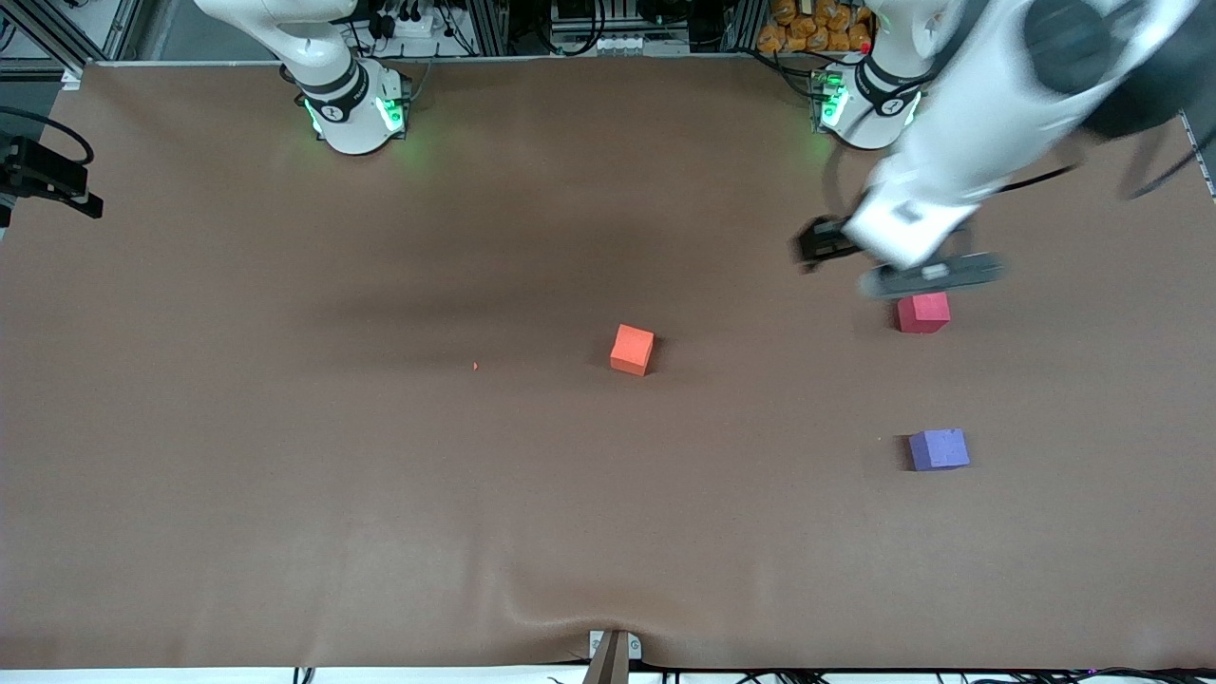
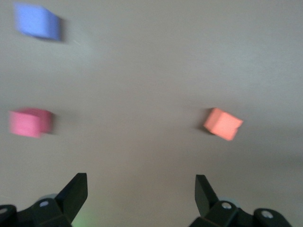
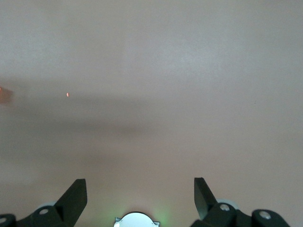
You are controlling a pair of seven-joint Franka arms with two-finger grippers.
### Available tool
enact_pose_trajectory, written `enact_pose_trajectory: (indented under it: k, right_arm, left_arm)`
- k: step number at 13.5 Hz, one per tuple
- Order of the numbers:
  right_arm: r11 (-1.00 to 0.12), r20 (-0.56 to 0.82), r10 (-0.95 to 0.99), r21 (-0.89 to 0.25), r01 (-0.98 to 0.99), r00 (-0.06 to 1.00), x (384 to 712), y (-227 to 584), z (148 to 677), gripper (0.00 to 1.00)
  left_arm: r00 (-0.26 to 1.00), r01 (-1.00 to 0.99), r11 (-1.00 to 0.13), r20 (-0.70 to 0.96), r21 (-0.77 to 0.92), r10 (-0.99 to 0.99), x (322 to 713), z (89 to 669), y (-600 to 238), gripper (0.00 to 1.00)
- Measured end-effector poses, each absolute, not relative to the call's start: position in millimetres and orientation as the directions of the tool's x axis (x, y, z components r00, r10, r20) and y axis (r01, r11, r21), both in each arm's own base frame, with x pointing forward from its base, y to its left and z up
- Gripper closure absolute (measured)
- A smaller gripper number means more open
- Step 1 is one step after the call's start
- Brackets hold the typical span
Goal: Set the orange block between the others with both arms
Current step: 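Reach the left gripper to the orange cube and grasp it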
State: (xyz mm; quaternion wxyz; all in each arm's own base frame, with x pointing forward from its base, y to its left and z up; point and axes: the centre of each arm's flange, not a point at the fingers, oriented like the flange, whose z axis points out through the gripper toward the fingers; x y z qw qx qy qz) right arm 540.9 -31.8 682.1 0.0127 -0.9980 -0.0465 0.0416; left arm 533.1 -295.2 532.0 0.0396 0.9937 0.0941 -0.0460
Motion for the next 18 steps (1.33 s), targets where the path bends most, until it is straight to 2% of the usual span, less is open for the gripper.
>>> enact_pose_trajectory:
  k: [4,8,12,18]
  right_arm:
    - [-0.995,-0.080,0.098,-0.032,0.096,0.992,541,-30,683,0.00]
    - [-0.995,-0.078,0.098,-0.032,0.096,0.992,541,-29,683,0.00]
    - [-0.996,-0.078,0.091,-0.032,0.088,0.993,541,-33,683,0.00]
    - [-0.996,-0.075,0.084,-0.031,0.082,0.994,541,-37,683,0.00]
  left_arm:
    - [0.933,0.344,-0.939,-0.109,-0.010,0.343,509,458,-419,0.00]
    - [0.873,0.482,-0.876,-0.084,-0.009,0.481,490,389,-506,0.00]
    - [0.820,0.572,-0.820,0.000,-0.029,0.572,483,321,-537,0.00]
    - [0.654,0.756,-0.654,0.036,-0.026,0.756,488,287,-539,0.00]
